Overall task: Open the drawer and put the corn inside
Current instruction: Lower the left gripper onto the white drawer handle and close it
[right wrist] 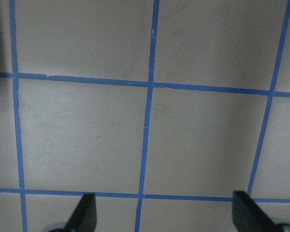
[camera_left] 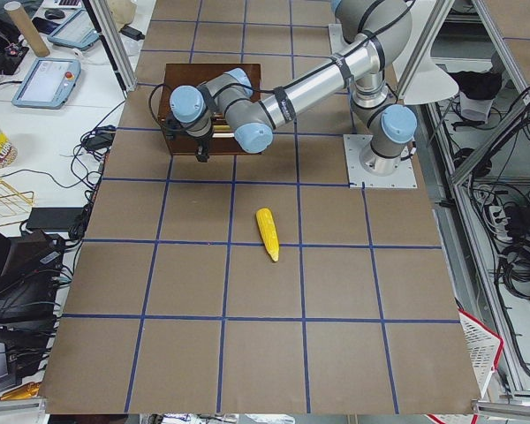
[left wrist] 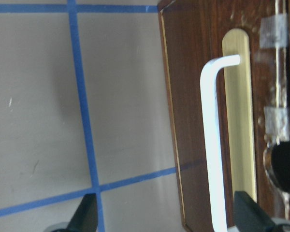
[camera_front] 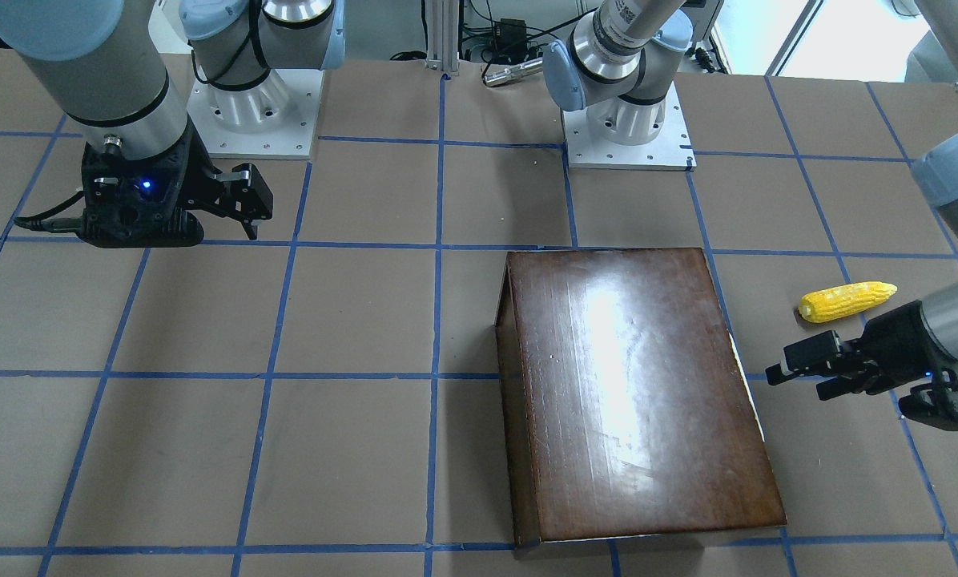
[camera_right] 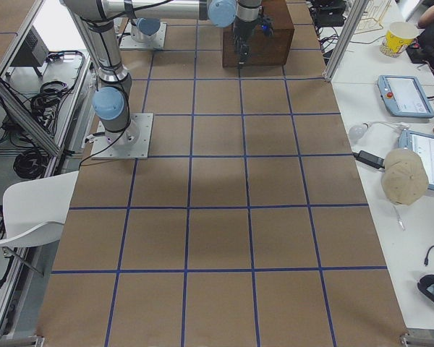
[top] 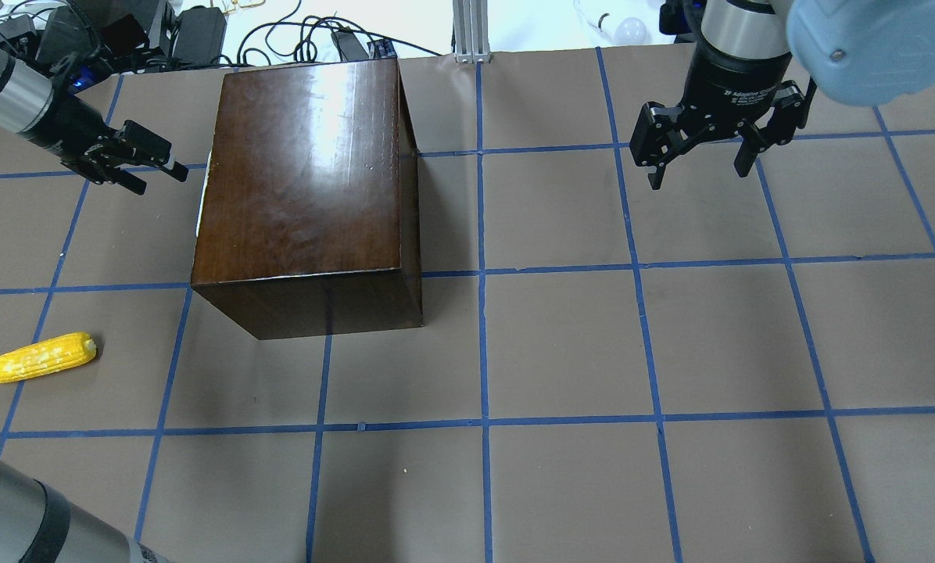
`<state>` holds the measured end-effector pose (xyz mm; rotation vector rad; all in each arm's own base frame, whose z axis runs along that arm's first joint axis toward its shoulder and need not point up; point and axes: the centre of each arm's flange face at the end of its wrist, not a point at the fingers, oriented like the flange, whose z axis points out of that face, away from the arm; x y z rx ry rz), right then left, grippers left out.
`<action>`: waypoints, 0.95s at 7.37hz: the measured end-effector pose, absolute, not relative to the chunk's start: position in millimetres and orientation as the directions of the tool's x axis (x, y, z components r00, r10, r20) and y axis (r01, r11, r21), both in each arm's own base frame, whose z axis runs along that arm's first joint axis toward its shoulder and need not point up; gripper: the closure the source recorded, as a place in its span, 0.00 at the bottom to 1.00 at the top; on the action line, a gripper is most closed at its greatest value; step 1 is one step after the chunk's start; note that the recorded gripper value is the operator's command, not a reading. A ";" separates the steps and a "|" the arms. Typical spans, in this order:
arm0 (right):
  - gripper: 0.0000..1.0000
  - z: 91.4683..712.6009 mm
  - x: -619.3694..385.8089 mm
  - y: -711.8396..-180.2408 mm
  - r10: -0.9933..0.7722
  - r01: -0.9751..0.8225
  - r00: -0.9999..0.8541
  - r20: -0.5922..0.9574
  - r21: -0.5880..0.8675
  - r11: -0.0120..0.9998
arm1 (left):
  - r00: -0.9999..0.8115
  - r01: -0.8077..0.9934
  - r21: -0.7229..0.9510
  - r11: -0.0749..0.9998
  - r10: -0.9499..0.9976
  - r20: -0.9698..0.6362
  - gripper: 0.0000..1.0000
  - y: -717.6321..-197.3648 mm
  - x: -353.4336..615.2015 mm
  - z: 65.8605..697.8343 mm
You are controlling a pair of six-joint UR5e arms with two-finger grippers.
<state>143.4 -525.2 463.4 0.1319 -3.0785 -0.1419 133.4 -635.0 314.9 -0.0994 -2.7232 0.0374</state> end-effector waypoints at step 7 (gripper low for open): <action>0.00 463.4 143.6 -525.1 -0.088 -0.083 -0.995 0.053 0.094 0.992 | -0.881 0.052 -0.023 0.998 0.057 0.469 0.00 -642.9 117.2 280.6</action>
